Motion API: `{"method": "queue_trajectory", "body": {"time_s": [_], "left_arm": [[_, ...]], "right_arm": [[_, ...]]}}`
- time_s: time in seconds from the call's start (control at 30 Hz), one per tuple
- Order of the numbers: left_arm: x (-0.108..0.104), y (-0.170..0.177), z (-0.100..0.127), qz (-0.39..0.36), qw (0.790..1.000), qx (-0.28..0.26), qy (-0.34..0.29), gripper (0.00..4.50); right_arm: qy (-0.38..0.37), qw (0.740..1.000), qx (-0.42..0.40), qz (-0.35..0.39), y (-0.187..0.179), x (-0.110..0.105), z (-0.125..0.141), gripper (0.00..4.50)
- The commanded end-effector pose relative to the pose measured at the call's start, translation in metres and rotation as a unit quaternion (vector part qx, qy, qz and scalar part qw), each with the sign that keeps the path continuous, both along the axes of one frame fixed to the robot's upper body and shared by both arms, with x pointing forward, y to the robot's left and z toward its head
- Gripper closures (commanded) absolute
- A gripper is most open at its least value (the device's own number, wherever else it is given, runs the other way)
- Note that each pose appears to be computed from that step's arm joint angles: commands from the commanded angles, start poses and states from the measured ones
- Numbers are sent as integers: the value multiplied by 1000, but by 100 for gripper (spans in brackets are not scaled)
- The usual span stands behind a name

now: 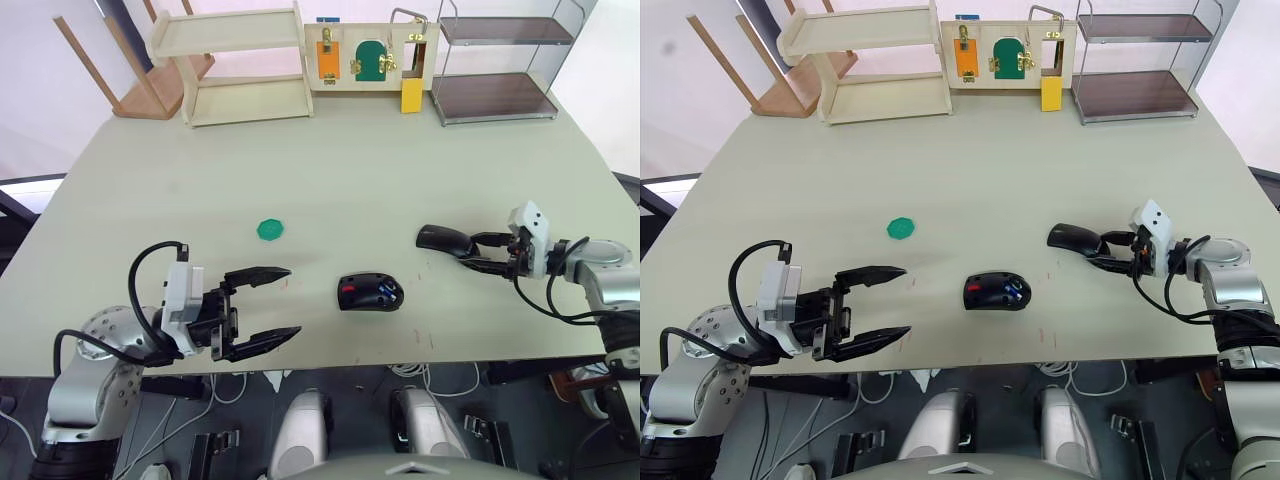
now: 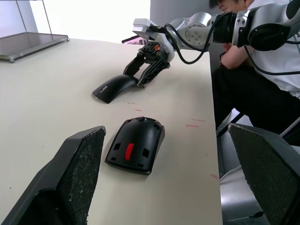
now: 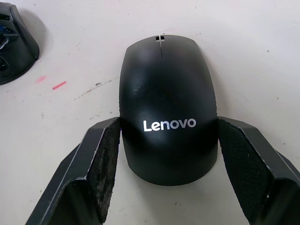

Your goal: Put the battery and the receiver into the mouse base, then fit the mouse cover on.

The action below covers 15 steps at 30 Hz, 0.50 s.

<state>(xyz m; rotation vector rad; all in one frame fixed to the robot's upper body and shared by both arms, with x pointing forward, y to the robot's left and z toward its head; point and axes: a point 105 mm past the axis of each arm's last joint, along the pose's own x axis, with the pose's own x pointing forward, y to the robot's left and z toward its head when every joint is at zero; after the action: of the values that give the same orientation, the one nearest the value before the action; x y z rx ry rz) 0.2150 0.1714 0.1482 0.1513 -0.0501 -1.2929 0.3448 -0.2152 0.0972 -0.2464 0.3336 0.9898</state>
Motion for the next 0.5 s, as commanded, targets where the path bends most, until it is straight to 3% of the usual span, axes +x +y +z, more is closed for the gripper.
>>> {"method": "queue_trajectory", "body": {"time_s": [0.03, 0.13, 0.5], "left_arm": [[-1, -2, 4, -7, 1000, -1, -16, 0], [-1, -3, 4, -8, 1000, -3, -16, 0], [-1, 0, 4, -10, 1000, -2, -15, 0]], "right_arm": [[-20, 1000, 3, 1, 1, 2, 10, 122], [-22, 1000, 1, 1, 1, 2, 10, 205], [-47, 998, 1, 33, 10, -9, 28, 205]]}}
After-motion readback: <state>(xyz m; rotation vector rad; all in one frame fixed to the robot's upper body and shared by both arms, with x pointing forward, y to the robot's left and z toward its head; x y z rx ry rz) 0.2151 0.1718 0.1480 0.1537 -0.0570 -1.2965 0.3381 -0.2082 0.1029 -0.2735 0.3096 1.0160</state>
